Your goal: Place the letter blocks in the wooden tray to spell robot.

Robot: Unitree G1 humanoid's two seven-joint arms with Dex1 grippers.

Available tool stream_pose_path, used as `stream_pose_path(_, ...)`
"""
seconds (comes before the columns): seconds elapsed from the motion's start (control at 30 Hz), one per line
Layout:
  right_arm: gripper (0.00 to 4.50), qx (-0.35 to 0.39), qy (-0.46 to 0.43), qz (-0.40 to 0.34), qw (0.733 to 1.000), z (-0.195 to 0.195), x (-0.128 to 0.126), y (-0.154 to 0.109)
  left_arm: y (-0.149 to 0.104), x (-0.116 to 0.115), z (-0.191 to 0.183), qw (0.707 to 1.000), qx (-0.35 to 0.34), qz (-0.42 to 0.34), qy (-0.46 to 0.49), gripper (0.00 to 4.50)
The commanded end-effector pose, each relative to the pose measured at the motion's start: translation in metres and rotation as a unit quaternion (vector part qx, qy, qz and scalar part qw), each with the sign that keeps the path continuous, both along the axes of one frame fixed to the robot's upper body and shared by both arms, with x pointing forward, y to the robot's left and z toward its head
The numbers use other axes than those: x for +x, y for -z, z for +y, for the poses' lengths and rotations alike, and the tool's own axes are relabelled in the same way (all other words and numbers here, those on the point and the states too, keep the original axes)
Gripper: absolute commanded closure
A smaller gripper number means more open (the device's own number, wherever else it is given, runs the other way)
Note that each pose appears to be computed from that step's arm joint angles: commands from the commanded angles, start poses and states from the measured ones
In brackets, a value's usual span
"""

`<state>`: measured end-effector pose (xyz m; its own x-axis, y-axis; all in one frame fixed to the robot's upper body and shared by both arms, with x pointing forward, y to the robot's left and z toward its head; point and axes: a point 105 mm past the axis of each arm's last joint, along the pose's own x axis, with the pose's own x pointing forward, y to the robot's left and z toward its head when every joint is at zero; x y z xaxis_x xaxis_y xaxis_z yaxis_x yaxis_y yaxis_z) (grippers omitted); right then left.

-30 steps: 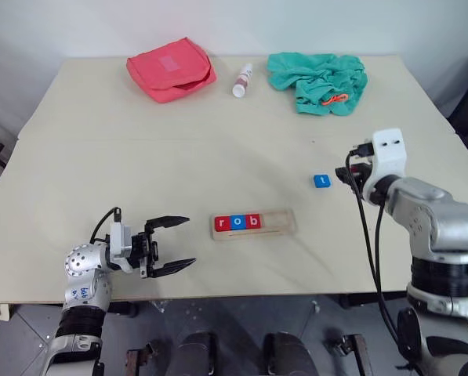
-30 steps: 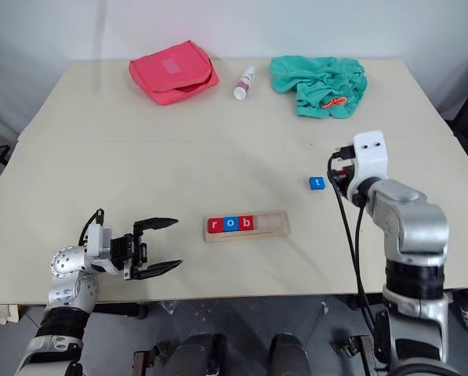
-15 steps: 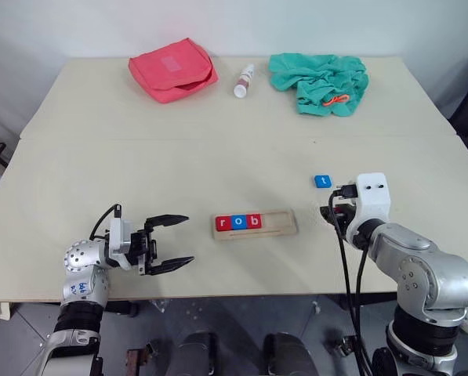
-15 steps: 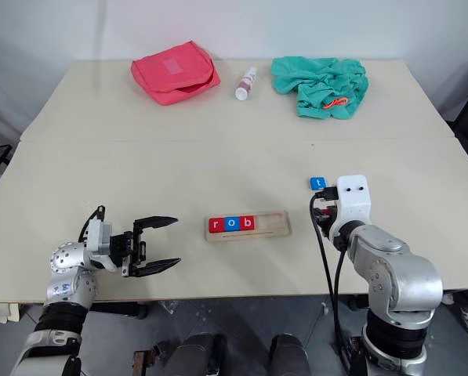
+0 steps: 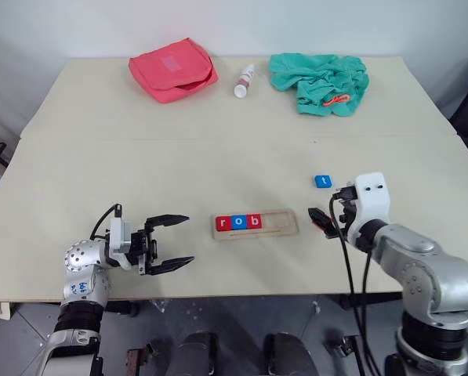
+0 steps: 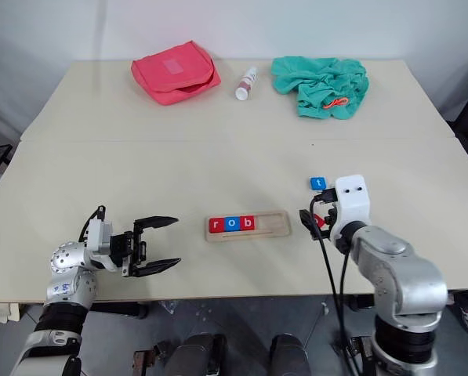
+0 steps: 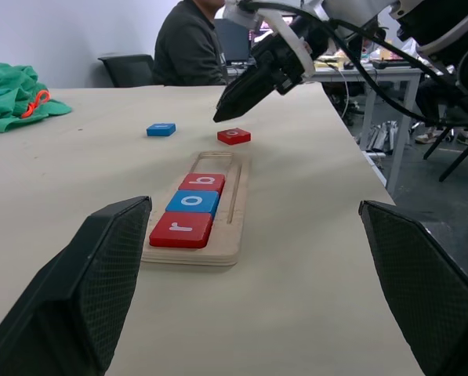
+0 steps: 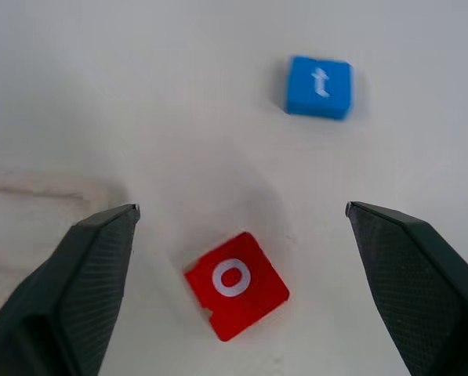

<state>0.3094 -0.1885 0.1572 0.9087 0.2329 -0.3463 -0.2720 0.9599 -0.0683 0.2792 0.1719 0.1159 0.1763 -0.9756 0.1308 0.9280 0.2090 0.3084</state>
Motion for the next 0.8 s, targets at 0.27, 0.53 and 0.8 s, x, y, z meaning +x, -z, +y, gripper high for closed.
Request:
stream_pose_path(0.27,0.03,-0.141,-0.201,0.041,0.969,-0.030,-0.002,-0.002,-0.002,-0.002,-0.005,1.000,-0.006,-0.018,0.007,0.00)
stream_pose_path(0.53,0.03,-0.151,-0.248,0.057,0.955,-0.030,0.010,0.004,-0.001,-0.005,-0.003,1.000,-0.009,-0.021,-0.002,0.00)
stream_pose_path(0.8,0.03,-0.148,-0.264,0.072,0.951,-0.019,0.019,0.019,0.000,-0.013,0.003,1.000,-0.007,-0.022,-0.019,0.00)
